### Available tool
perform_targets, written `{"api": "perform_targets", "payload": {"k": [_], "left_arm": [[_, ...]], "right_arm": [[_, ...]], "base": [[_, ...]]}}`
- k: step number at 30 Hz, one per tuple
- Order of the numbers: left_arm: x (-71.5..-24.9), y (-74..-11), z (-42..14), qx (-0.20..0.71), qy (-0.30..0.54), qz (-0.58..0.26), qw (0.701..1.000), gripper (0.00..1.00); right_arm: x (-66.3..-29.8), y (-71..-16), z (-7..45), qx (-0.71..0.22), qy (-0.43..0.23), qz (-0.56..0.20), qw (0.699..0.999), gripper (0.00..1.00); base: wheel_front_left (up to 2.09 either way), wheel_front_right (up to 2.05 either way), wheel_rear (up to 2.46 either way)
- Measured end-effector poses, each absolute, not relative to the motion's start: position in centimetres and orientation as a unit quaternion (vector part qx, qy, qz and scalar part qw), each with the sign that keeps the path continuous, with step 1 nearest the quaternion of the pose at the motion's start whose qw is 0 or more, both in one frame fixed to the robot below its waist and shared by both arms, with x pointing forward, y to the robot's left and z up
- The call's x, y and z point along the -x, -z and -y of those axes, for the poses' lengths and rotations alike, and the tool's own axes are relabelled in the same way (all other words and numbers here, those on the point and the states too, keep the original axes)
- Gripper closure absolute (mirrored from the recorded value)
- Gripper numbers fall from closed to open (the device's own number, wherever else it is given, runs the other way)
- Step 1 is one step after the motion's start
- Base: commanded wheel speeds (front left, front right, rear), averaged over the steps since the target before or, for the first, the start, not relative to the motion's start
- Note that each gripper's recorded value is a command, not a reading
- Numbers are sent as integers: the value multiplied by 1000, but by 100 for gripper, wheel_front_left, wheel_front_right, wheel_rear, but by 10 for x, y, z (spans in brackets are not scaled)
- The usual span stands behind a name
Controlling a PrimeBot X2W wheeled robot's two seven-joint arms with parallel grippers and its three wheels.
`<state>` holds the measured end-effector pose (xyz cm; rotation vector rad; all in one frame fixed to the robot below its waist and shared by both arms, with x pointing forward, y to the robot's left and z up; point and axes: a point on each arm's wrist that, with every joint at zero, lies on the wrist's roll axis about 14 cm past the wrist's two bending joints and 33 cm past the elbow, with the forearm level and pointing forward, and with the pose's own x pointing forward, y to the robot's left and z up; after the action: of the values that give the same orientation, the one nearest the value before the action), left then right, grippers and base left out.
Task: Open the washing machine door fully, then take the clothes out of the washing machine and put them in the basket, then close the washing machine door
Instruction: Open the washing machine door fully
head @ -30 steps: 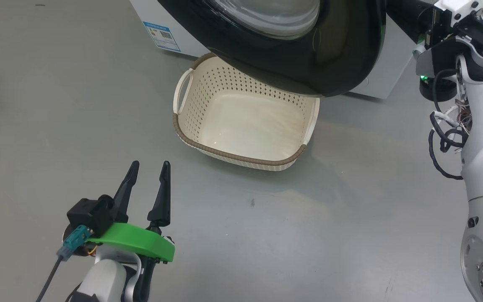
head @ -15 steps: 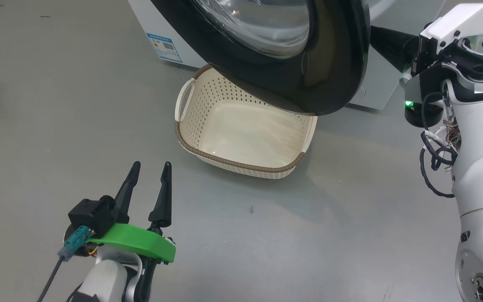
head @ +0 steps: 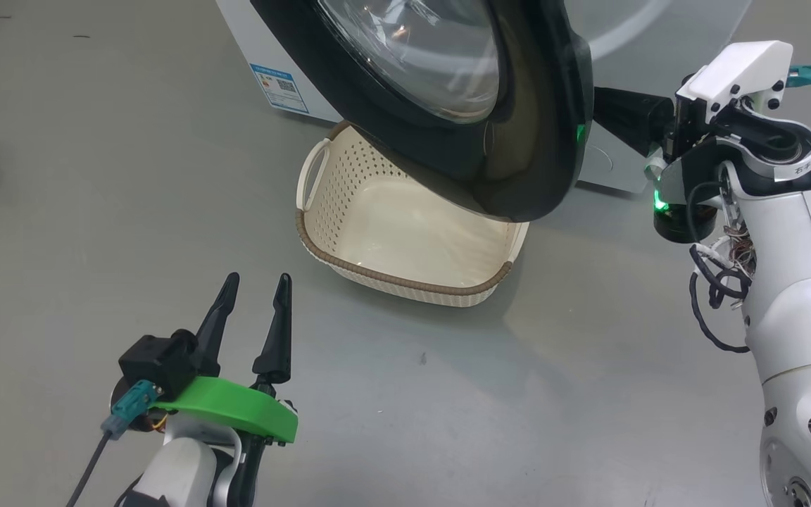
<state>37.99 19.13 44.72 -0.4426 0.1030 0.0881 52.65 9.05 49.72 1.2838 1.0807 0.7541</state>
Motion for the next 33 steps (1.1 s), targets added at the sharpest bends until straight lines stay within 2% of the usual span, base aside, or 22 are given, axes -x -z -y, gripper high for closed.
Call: {"api": "perform_targets", "payload": {"k": [33], "left_arm": [[-366,-453,-191,219,-45,-45,974,0]], "right_arm": [[-429,-512,-151,-529,-433,-548,483,100]], "base": [[0,0,0]]}}
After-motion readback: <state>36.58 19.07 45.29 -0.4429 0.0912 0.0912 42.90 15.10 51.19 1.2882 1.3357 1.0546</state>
